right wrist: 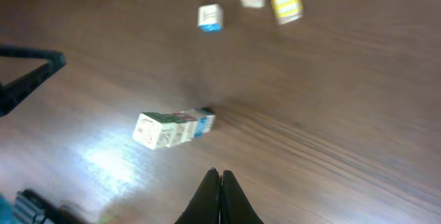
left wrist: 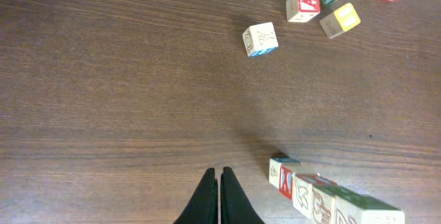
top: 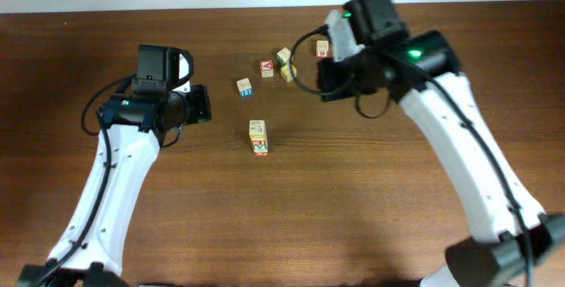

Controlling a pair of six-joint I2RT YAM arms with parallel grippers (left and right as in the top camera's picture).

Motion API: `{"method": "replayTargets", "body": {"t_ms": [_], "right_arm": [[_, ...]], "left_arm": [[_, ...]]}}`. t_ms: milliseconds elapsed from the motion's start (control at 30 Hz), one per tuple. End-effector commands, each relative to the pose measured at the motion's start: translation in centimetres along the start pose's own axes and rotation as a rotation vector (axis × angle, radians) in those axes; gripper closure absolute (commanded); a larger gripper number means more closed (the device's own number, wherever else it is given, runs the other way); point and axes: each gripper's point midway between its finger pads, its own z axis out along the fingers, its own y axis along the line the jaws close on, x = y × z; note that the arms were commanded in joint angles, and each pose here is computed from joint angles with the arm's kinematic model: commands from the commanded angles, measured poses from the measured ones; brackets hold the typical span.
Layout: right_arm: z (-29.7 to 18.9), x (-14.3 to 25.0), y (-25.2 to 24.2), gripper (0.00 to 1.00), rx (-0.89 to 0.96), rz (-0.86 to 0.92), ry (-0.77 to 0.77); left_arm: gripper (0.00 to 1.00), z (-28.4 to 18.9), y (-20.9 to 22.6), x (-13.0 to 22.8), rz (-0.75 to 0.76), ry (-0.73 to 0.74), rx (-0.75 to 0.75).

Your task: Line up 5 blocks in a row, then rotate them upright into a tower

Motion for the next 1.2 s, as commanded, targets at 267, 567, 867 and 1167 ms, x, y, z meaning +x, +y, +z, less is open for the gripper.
{"method": "replayTargets", "body": {"t_ms": [267, 567, 867, 1167], "right_arm": [[-7.7, 1.3, -2.6, 0.37, 0.172, 0.006, -0.100], [-10.4, 3.3, -3.8, 0.25, 0.264, 0.014, -0.099], [-13.5, 3.8, -5.1, 0.19, 0.369, 0.021, -0.166], [-13.8, 3.5, -5.5, 0.14, 0.396, 0.021, -0.183]], "left_arm": [[0.45, -6.5, 1.1, -0.8, 0.021, -0.127, -0.067], [0.12, -10.2, 1.2, 0.4, 0.138, -0.165, -0.069], [0.01, -10.7, 2.2, 1.0, 0.133, -0.154, -0.124], [0.01, -10.7, 2.2, 1.1, 0.133, -0.147, -0.121]]}}
